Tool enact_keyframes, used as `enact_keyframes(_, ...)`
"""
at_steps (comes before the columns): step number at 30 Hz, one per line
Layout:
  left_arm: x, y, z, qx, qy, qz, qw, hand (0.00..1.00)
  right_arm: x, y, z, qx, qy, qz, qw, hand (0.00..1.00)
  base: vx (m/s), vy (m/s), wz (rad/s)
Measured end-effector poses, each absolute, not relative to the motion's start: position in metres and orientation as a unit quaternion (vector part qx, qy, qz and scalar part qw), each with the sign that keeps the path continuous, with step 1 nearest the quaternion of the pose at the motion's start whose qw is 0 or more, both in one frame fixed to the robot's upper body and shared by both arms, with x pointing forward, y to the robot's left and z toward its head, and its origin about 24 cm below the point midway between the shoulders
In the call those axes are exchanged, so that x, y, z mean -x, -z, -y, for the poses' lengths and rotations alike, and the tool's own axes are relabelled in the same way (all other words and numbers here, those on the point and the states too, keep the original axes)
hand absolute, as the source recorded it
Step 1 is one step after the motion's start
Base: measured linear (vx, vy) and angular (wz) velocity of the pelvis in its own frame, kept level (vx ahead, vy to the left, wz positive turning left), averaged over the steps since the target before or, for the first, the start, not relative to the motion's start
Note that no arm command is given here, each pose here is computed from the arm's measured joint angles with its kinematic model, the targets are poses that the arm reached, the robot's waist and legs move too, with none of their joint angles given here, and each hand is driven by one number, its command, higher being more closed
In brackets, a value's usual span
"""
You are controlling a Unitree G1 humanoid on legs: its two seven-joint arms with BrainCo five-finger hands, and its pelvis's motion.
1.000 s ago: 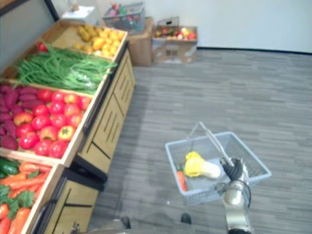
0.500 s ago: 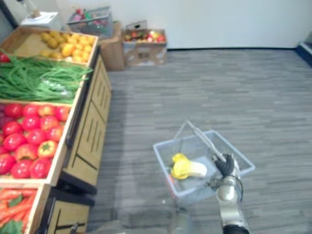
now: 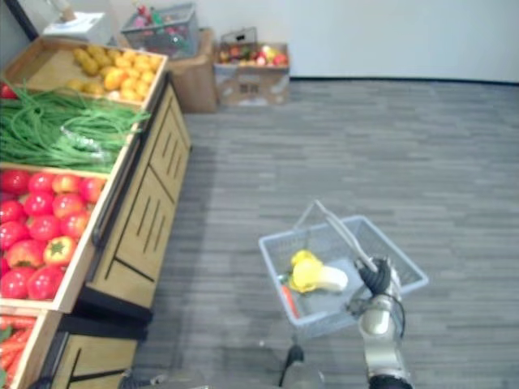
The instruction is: Pick vegetable in the basket
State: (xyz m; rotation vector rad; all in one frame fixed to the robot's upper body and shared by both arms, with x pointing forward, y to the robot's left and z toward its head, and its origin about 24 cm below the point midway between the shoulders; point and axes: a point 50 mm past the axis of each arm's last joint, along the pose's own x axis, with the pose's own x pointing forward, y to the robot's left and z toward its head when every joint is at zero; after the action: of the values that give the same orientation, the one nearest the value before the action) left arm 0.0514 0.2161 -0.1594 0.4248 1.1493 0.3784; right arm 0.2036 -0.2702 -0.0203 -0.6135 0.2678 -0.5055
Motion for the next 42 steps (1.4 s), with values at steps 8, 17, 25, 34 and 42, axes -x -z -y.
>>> enact_keyframes(8,-0.049,0.16,-0.211,-0.187,-0.191,-0.539,0.799,0.0,-0.188,0.018,0.284,0.301,0.274,-0.131,0.904,1.0,0.08,-0.073,0.02)
enact_keyframes(17,-0.042,0.16,-0.218,-0.216,-0.169,-0.549,0.79,0.0,-0.185,0.022,0.284,0.3,0.274,-0.141,0.903,1.0,0.07,0.175,-0.35)
enact_keyframes(25,-0.05,0.158,-0.222,-0.256,-0.127,-0.535,0.795,0.0,-0.183,0.033,0.28,0.293,0.266,-0.168,0.903,1.0,0.0,0.073,-0.19)
enact_keyframes(34,-0.044,0.159,-0.222,-0.2,-0.17,-0.545,0.796,0.0,-0.172,0.044,0.276,0.277,0.274,-0.195,0.9,1.0,-0.03,-0.041,0.2)
enact_keyframes(42,-0.039,0.16,-0.222,-0.162,-0.201,-0.55,0.794,0.0,-0.167,0.051,0.275,0.269,0.276,-0.21,0.899,1.0,0.03,-0.058,0.11)
